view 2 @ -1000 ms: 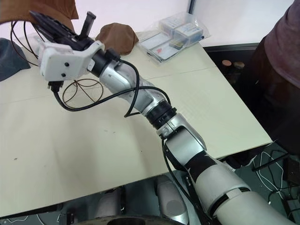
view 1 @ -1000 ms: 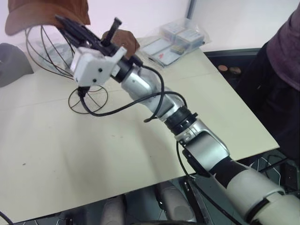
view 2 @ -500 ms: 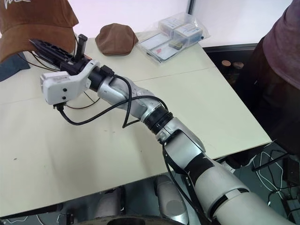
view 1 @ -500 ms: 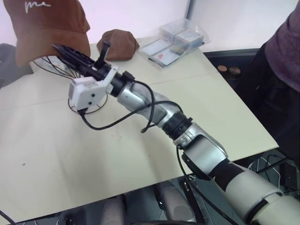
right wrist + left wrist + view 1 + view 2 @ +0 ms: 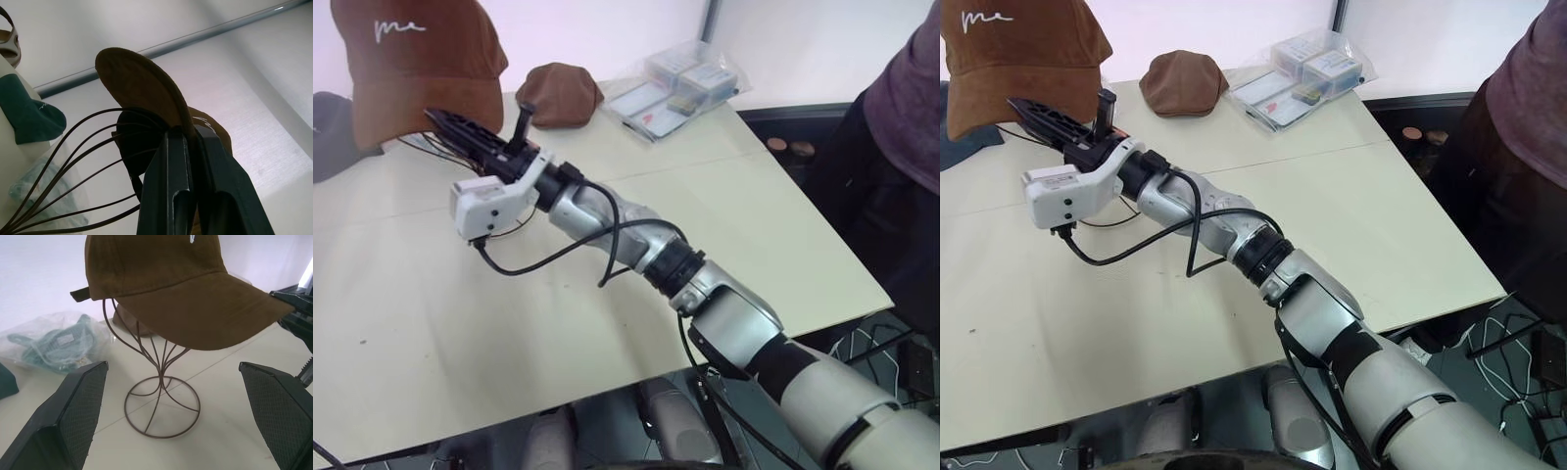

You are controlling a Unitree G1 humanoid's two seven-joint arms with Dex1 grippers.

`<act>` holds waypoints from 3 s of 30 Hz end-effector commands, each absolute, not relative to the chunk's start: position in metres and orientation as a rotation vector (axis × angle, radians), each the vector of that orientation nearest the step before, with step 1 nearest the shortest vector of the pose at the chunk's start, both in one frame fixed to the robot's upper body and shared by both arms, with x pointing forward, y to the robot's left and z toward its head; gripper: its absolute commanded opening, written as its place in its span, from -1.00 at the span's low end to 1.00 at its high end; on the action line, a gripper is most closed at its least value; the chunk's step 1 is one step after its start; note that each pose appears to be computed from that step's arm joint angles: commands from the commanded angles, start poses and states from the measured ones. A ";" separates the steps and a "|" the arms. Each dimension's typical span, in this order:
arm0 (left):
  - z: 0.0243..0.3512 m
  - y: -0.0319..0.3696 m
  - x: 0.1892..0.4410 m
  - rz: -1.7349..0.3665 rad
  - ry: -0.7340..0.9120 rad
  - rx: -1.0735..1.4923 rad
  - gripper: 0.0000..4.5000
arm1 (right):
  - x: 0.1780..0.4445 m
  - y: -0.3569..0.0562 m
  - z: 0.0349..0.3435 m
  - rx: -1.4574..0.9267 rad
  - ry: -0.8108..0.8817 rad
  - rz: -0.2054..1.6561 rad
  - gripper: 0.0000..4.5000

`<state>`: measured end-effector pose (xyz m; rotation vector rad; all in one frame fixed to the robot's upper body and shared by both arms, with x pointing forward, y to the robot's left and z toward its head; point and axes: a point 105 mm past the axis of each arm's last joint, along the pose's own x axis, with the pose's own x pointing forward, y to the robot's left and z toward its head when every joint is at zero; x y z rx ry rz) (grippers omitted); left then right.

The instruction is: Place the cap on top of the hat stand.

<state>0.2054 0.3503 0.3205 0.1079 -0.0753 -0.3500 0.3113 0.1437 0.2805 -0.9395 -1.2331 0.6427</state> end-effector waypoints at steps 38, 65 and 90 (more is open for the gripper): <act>0.318 0.362 0.205 -0.316 -0.100 0.143 1.00 | 0.284 0.145 0.290 -0.891 -1.340 0.682 0.25; 0.310 0.351 0.228 -0.345 -0.130 0.094 1.00 | 0.287 0.170 0.297 -1.309 -1.390 0.706 -0.96; 0.308 0.336 0.246 -0.354 -0.178 0.045 1.00 | 0.290 0.190 0.247 -1.584 -1.259 0.877 -0.67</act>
